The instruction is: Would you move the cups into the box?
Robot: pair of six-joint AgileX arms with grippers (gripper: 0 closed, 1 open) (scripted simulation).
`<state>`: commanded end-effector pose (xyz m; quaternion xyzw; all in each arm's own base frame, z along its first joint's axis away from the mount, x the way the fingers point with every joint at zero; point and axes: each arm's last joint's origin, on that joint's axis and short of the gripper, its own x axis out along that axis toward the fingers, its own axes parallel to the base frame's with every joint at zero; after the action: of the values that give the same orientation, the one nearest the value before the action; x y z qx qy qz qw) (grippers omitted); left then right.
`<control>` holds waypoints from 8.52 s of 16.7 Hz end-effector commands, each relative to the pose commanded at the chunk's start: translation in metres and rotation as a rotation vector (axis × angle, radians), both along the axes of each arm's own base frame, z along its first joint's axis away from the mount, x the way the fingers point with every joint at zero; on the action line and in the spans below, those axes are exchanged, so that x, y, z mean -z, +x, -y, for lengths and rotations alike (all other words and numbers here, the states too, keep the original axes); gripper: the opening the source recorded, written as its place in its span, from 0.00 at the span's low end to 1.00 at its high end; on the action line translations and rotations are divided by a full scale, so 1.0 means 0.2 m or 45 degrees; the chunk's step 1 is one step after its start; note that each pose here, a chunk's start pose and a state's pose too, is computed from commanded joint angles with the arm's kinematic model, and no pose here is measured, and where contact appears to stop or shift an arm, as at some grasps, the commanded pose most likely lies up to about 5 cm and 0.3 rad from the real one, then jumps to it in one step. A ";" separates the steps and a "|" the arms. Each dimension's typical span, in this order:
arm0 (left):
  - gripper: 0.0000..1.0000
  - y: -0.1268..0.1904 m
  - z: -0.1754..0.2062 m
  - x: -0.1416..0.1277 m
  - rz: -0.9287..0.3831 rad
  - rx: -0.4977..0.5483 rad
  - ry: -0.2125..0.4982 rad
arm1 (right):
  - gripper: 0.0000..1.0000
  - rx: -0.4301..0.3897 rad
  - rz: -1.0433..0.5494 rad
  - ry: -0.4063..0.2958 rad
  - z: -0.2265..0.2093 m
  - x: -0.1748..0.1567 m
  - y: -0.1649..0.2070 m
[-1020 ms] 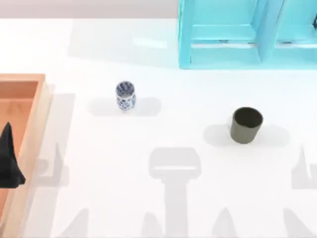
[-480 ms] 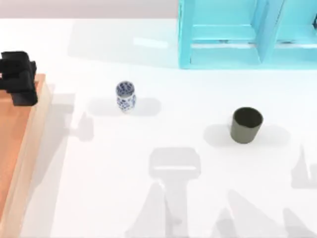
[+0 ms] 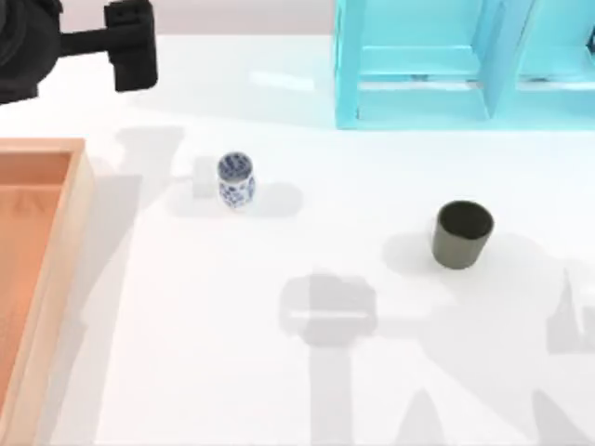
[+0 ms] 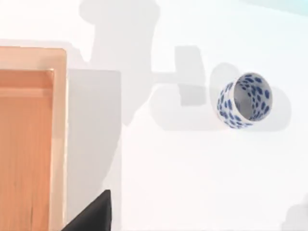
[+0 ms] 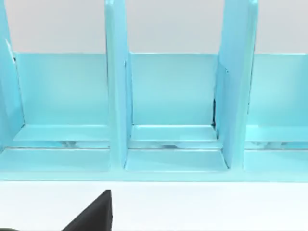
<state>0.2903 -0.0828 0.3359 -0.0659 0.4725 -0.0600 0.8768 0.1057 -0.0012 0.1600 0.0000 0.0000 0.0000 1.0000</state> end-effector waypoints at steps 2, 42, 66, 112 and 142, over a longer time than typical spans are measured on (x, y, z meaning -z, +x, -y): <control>1.00 0.16 0.08 0.02 -0.119 -0.014 0.028 | 1.00 0.000 0.000 0.000 0.00 0.00 0.00; 0.70 0.76 0.71 0.99 -0.611 0.024 0.236 | 1.00 0.000 0.000 0.000 0.00 0.00 0.00; 0.00 0.79 0.46 0.75 -0.633 0.033 0.247 | 1.00 0.000 0.000 0.000 0.00 0.00 0.00; 0.00 -0.40 -0.90 0.53 -0.613 0.026 0.233 | 1.00 0.000 0.000 0.000 0.00 0.00 0.00; 1.00 -0.40 -0.90 0.58 -0.619 0.025 0.230 | 1.00 0.000 0.000 0.000 0.00 0.00 0.00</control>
<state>0.2101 0.0981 0.2192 0.0049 0.6733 -0.0087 0.7393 0.1057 -0.0012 0.1600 0.0000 0.0000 0.0000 1.0000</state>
